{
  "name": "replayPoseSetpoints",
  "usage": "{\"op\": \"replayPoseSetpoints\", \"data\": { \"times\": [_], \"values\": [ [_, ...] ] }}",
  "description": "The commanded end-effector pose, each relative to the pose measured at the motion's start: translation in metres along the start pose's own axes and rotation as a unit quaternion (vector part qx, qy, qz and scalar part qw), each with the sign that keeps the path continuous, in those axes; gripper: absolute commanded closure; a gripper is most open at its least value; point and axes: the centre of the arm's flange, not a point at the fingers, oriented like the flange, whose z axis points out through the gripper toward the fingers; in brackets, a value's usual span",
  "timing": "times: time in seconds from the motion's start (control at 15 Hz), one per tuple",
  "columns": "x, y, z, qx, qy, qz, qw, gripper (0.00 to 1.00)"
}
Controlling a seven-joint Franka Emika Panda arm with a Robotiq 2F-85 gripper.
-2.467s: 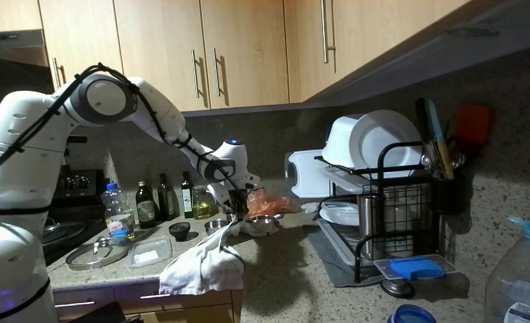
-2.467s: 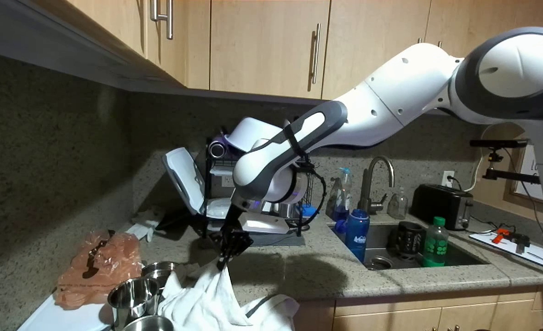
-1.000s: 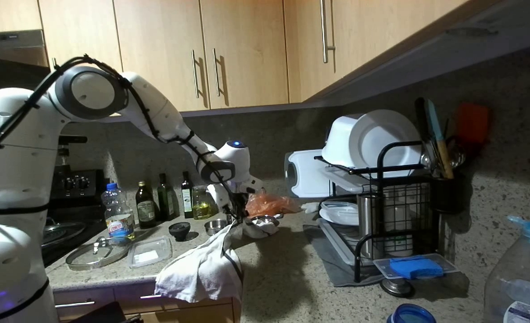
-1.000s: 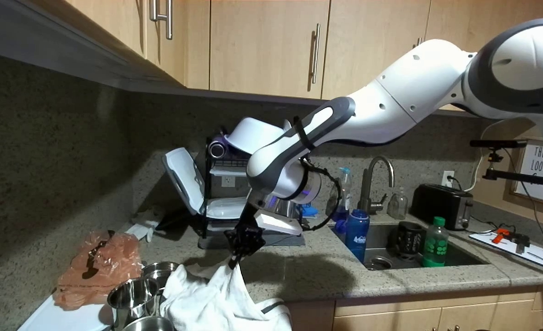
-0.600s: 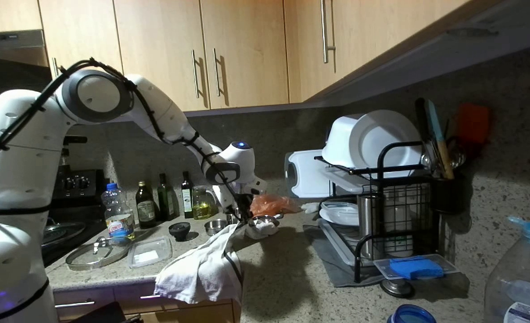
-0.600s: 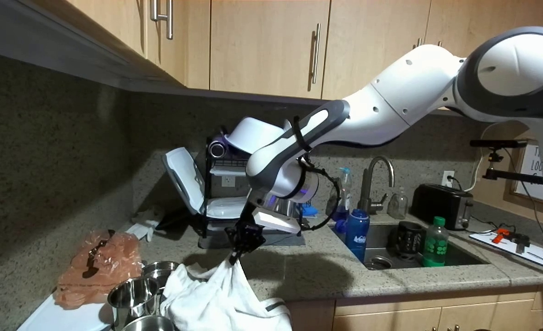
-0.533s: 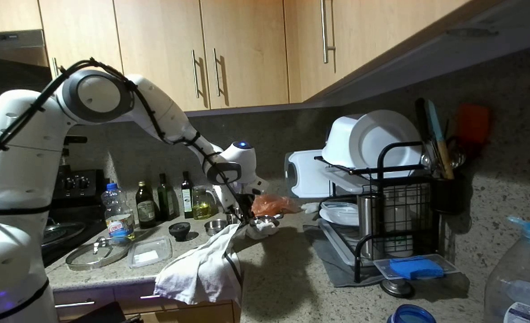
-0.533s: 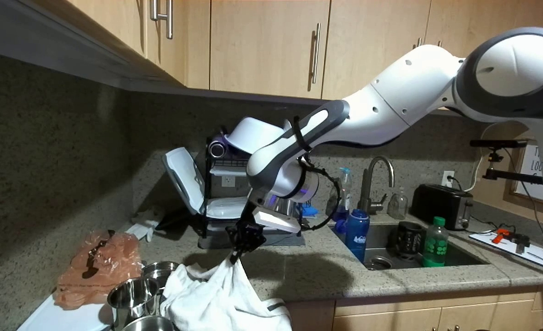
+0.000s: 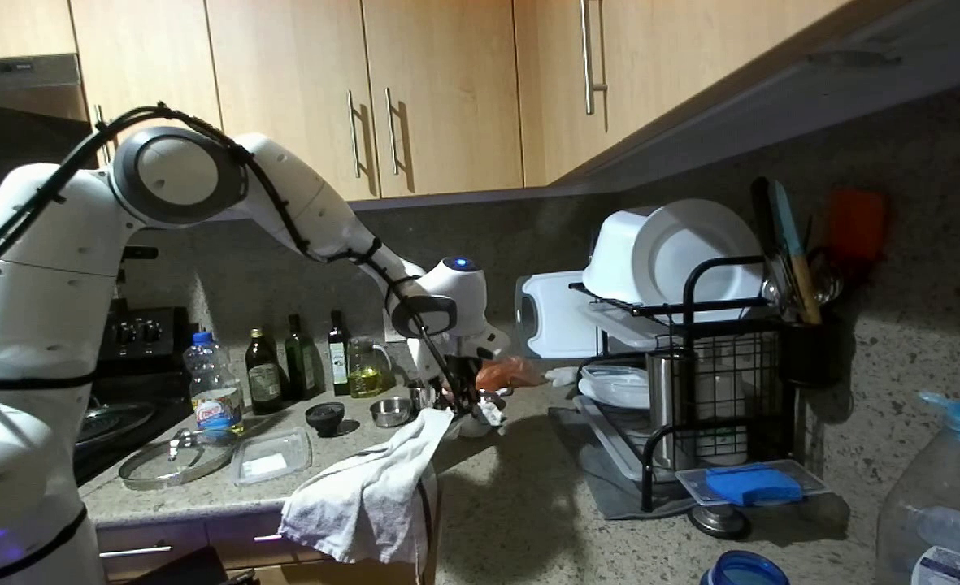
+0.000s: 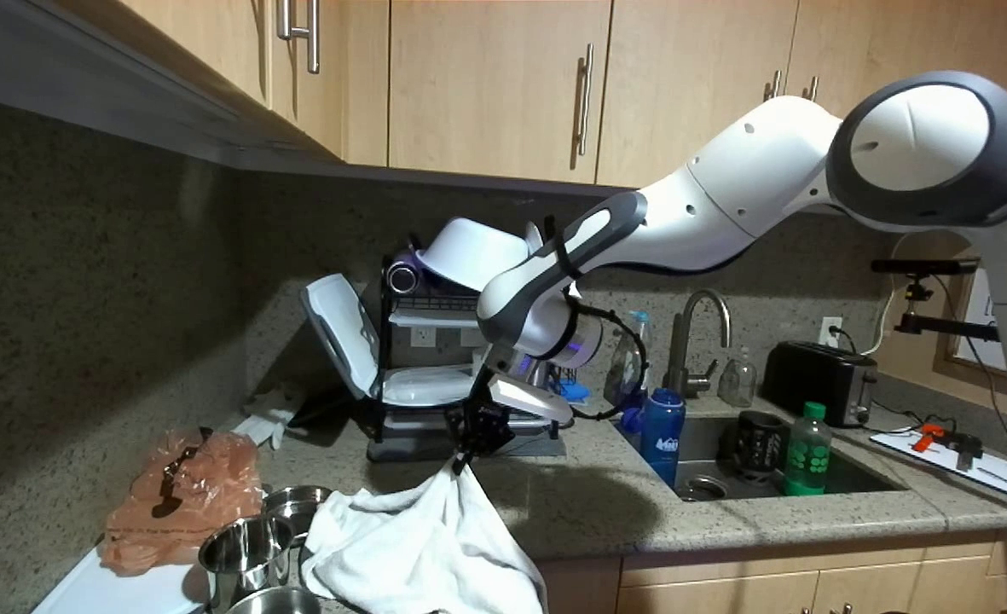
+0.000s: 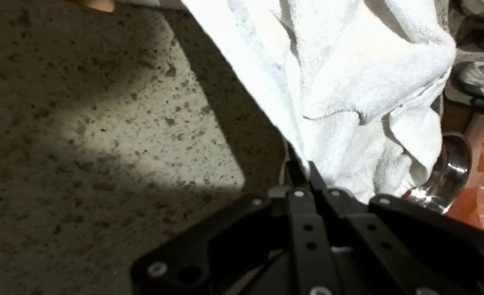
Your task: Move the white towel to the right
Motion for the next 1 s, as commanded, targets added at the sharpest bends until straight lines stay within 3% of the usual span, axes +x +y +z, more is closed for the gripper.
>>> {"op": "replayPoseSetpoints", "data": {
  "times": [0.0, 0.93],
  "values": [
    [0.013, 0.013, -0.001, 0.007, -0.013, 0.032, 0.9994, 0.99],
    [0.043, 0.078, -0.007, -0.007, -0.006, 0.105, 0.9944, 0.99]
  ]
}}
